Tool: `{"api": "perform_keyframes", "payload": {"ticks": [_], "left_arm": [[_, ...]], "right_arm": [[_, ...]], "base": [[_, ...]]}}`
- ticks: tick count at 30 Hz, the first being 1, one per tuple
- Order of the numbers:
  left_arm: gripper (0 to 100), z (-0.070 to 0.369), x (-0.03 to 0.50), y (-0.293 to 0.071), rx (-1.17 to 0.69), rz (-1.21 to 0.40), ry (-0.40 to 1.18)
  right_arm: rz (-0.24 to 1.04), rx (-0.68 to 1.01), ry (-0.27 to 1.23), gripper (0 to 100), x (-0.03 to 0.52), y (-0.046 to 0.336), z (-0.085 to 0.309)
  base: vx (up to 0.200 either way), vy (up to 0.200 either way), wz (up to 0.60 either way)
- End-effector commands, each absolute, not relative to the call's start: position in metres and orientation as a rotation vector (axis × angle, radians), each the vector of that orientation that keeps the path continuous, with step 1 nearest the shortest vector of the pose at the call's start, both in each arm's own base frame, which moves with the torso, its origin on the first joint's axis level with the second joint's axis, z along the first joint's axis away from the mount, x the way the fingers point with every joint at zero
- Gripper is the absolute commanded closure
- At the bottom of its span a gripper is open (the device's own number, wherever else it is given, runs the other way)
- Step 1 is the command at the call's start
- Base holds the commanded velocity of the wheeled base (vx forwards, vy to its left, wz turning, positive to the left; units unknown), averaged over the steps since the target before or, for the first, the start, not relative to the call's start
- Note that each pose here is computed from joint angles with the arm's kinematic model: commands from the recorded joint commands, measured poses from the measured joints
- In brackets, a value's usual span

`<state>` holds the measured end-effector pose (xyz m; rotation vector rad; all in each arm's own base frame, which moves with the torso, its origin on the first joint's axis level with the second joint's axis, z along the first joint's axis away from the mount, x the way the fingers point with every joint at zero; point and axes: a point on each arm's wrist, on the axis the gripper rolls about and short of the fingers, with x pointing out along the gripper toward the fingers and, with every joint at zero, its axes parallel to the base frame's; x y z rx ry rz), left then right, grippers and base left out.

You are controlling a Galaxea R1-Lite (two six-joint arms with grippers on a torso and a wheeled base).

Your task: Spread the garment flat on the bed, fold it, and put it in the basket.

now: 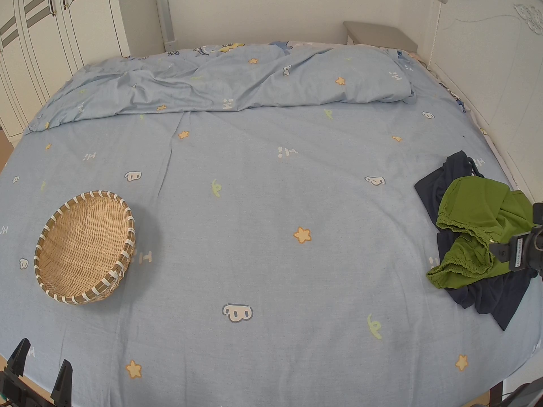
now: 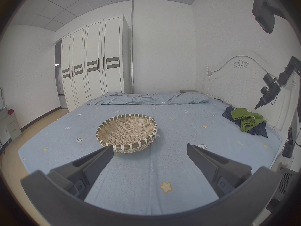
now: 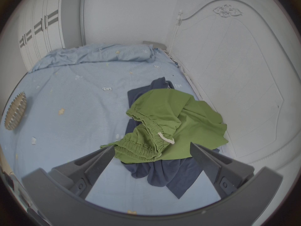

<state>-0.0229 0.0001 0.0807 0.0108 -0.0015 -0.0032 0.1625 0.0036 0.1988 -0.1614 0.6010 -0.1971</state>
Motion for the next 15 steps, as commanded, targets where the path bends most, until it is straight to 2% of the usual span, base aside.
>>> {"api": "perform_keyframes", "payload": {"ticks": [1,10,15], "left_arm": [[0,0.076,-0.023,0.0,0.011,-0.003,-0.002],[0,0.076,-0.023,0.0,0.011,-0.003,-0.002],[0,0.076,-0.023,0.0,0.011,-0.003,0.0]], "right_arm": [[-0.235,-0.226,0.815,0,0.201,0.005,0.138],[-0.31,-0.228,0.832,0,0.219,0.0,0.12],[-0.356,-0.207,0.77,0,0.234,-0.007,0.123]], "base": [[0.0,0.0,0.0],[0.0,0.0,0.0],[0.0,0.0,0.0]]}}
